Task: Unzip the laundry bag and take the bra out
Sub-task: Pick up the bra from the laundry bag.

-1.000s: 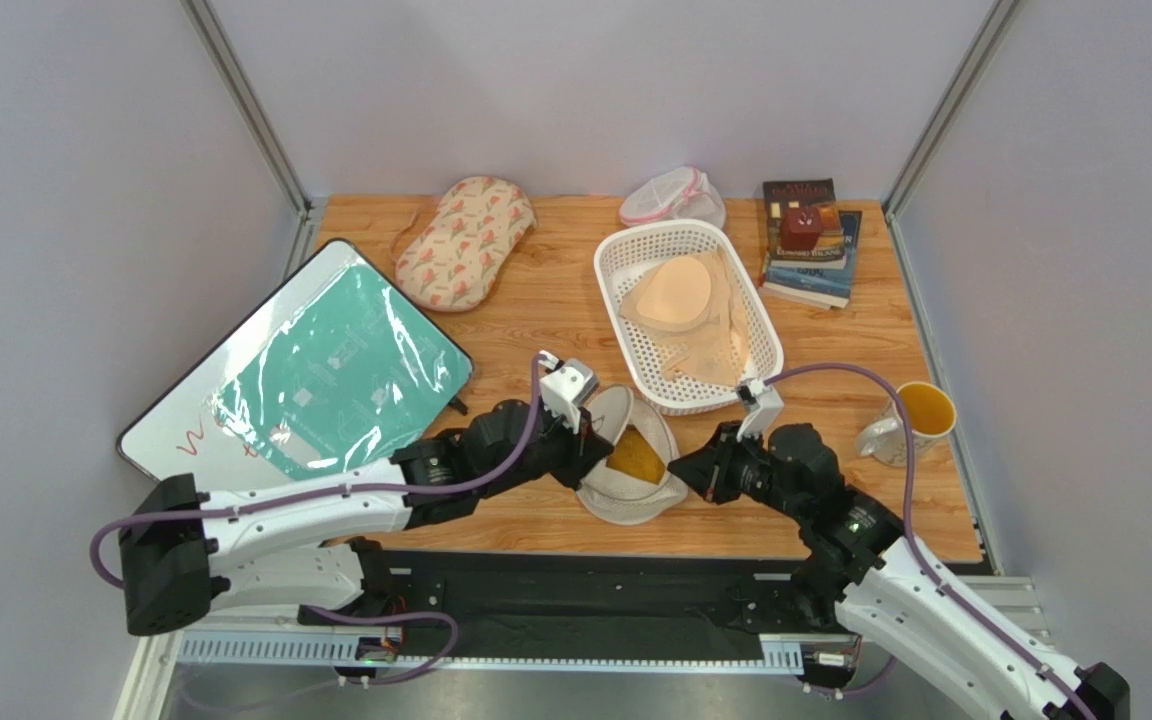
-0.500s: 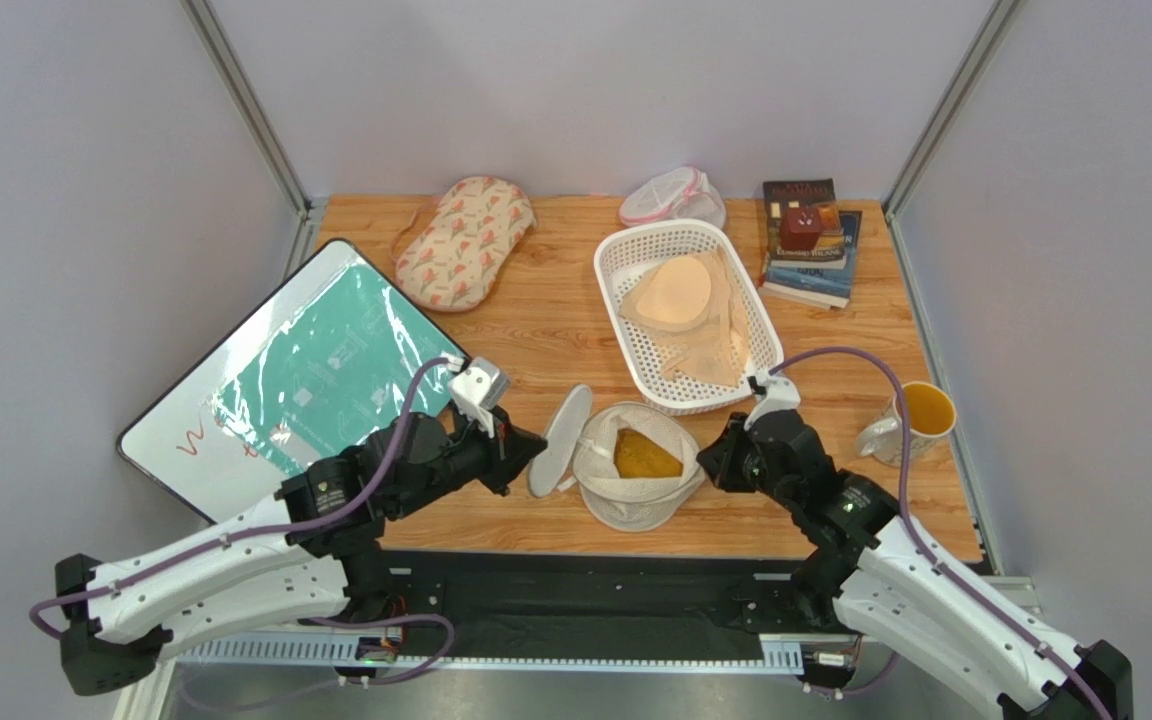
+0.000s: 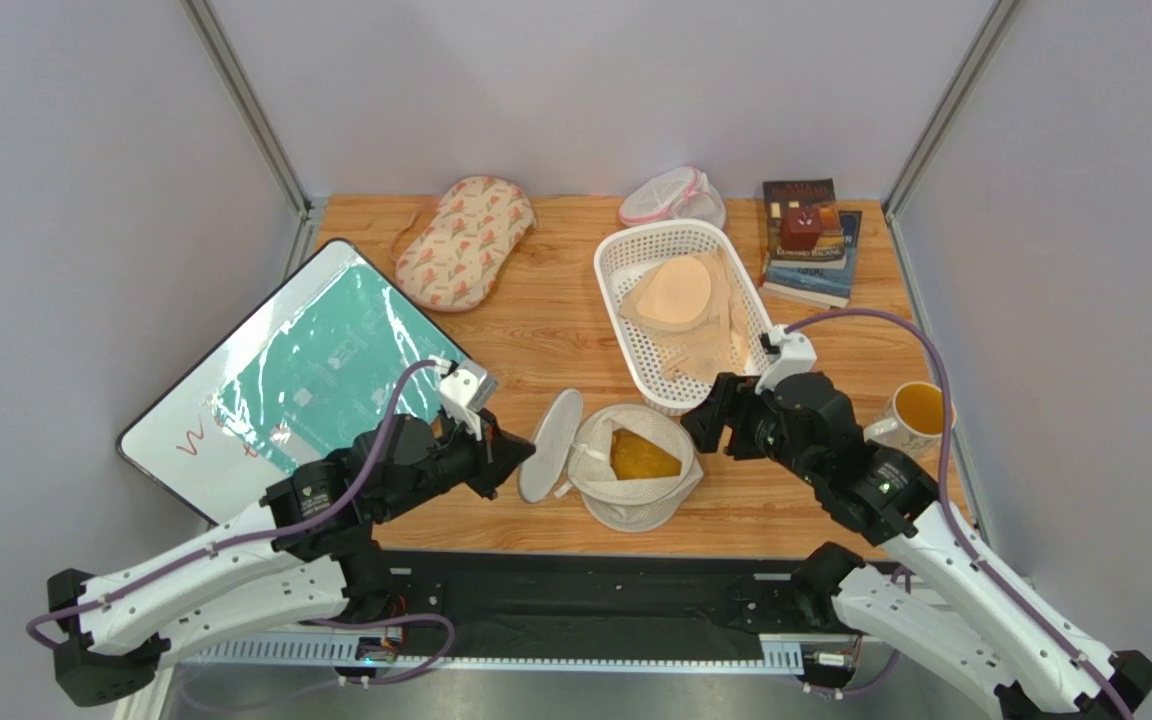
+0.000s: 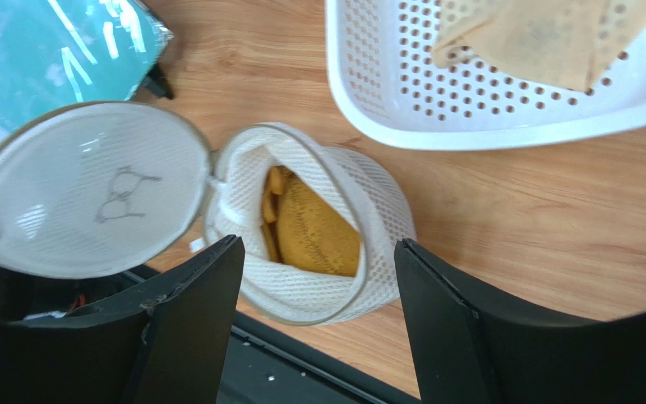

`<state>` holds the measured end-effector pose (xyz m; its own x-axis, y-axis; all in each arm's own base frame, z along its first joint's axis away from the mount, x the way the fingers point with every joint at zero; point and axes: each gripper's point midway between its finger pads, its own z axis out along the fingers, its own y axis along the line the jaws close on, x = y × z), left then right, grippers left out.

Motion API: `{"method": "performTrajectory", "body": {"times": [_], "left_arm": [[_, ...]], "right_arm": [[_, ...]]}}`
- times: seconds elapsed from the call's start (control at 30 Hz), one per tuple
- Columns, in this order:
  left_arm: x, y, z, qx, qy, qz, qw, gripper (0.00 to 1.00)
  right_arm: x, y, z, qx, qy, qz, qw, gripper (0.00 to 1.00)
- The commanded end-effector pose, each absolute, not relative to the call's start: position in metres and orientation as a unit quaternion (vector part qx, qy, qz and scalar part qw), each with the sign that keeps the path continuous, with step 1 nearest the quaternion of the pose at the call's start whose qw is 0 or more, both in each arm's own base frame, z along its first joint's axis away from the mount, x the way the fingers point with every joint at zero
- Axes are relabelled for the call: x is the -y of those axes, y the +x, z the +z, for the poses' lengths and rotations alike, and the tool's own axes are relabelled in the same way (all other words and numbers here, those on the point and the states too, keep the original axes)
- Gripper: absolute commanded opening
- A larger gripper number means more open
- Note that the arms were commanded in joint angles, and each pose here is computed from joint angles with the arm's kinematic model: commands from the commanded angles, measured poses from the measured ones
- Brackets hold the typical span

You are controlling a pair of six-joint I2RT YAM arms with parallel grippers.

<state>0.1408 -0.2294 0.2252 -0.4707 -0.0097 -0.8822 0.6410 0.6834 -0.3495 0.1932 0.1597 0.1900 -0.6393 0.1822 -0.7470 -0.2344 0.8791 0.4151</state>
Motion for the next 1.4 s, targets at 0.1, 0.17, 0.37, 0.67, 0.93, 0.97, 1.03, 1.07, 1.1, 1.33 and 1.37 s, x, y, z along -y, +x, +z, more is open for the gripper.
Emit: {"method": "performTrajectory", "body": {"times": [0.1,0.17,0.37,0.67,0.93,0.97,1.03,1.07,1.1,1.33,1.37], "left_arm": [[0.235,0.14,0.249,-0.772,0.192,-0.37,0.48,0.0],[0.235,0.14,0.248,-0.772,0.192,-0.37,0.479,0.0],[0.237,0.141,0.247,-0.771,0.184,-0.375,0.48,0.0],[0.238,0.142,0.245,-0.772,0.185,-0.375,0.478,0.0],[0.233,0.141,0.245,-0.773,0.186,-0.37,0.48,0.0],[0.232,0.141,0.245,-0.774,0.185,-0.369,0.481,0.0],[0.231,0.14,0.245,-0.774,0.185,-0.368,0.481,0.0],[0.231,0.14,0.244,-0.774,0.186,-0.368,0.48,0.0],[0.231,0.14,0.245,-0.774,0.186,-0.369,0.481,0.0],[0.23,0.14,0.243,-0.775,0.186,-0.366,0.48,0.0],[0.23,0.14,0.242,-0.775,0.187,-0.366,0.48,0.0]], "right_arm": [[-0.215,0.177,0.221,-0.849,-0.102,0.328,0.4,0.72],[-0.225,0.176,0.212,-0.856,-0.112,0.316,0.393,0.73],[-0.249,0.182,0.175,-0.879,-0.119,0.295,0.355,0.74],[-0.256,0.202,0.112,-0.925,-0.105,0.207,0.3,0.75],[-0.236,0.215,0.079,-0.944,-0.063,0.134,0.294,0.76],[-0.234,0.215,0.075,-0.946,-0.059,0.128,0.293,0.76],[-0.232,0.216,0.068,-0.949,-0.058,0.116,0.289,0.77],[-0.233,0.218,0.067,-0.949,-0.058,0.115,0.289,0.77],[-0.233,0.218,0.065,-0.95,-0.06,0.112,0.286,0.76],[-0.233,0.217,0.044,-0.958,-0.069,0.089,0.264,0.68],[-0.233,0.217,0.043,-0.958,-0.07,0.09,0.262,0.61]]}}
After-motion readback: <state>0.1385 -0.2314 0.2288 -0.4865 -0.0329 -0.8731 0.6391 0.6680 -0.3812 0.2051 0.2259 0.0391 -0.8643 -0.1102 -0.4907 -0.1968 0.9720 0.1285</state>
